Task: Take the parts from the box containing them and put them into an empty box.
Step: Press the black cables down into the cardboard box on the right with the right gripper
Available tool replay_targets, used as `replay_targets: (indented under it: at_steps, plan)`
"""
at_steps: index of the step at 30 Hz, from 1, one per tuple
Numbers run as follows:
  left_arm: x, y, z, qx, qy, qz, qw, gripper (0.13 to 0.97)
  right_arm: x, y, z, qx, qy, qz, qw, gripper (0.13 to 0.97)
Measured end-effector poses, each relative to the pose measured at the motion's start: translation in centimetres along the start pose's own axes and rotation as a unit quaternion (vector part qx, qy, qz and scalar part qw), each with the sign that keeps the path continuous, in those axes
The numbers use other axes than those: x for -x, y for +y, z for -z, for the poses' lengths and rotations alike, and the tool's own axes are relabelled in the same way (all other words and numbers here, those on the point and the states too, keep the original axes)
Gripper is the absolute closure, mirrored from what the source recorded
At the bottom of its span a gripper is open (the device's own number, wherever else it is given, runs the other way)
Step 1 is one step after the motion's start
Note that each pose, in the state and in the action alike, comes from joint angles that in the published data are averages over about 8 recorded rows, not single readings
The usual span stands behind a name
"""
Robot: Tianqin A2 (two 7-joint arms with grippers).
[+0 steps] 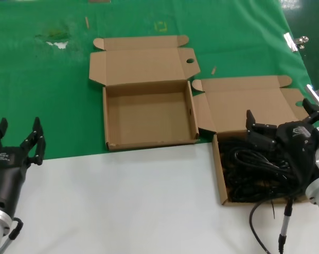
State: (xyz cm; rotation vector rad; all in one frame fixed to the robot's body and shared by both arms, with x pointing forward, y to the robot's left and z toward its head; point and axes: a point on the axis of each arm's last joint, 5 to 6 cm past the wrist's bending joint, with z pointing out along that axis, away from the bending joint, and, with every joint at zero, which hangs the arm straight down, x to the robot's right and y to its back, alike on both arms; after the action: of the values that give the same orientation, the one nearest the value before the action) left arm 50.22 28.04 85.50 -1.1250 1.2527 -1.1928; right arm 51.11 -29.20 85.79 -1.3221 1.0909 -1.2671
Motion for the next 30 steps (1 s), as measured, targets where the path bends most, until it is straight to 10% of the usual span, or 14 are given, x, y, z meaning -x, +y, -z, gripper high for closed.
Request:
replay_targets:
  at_steps: [12,30]
  plan:
    - [0.00,0.00,0.0,0.000,0.000,0.000,1.0000,0.806,-2.4,-1.2,-0.1,0.012,-0.083,-0.002,0.996,0.130]
    - [0.00,0.00,0.0,0.000,0.000,0.000,1.0000,0.940,-9.3,-5.2,0.1,0.076,-0.225,0.182,0.954,0.130]
